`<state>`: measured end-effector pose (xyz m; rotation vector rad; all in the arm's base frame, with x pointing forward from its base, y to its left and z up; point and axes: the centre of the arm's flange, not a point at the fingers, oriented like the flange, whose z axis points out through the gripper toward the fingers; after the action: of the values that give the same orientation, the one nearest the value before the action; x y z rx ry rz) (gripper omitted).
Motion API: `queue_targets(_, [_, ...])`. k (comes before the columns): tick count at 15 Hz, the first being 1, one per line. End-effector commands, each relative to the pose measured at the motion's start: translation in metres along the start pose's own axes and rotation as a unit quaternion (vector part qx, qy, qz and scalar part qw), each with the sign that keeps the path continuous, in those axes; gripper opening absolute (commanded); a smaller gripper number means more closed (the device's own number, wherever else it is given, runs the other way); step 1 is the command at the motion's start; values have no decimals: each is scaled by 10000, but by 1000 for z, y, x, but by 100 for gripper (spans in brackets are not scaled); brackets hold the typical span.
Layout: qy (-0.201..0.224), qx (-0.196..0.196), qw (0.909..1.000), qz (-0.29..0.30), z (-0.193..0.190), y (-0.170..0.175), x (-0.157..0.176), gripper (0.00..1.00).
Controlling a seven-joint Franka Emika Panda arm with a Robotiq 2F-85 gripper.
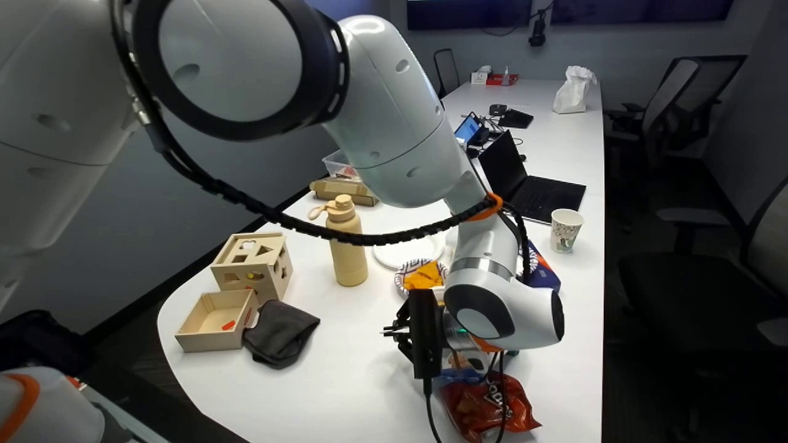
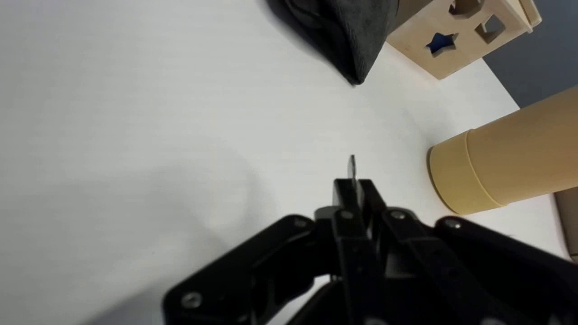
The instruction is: Stir the white bowl with the metal kitchen utensil
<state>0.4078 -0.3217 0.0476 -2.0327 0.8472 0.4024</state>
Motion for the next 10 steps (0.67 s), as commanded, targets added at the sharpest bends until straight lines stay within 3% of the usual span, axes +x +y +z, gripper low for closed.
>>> queue_targets(1, [39, 187, 9998, -69, -4, 1, 4, 1])
queue_targets(6, [-42, 172, 9996, -198, -12, -7, -4, 1])
queue_targets(10, [-433, -50, 9988, -244, -25, -23, -27, 1])
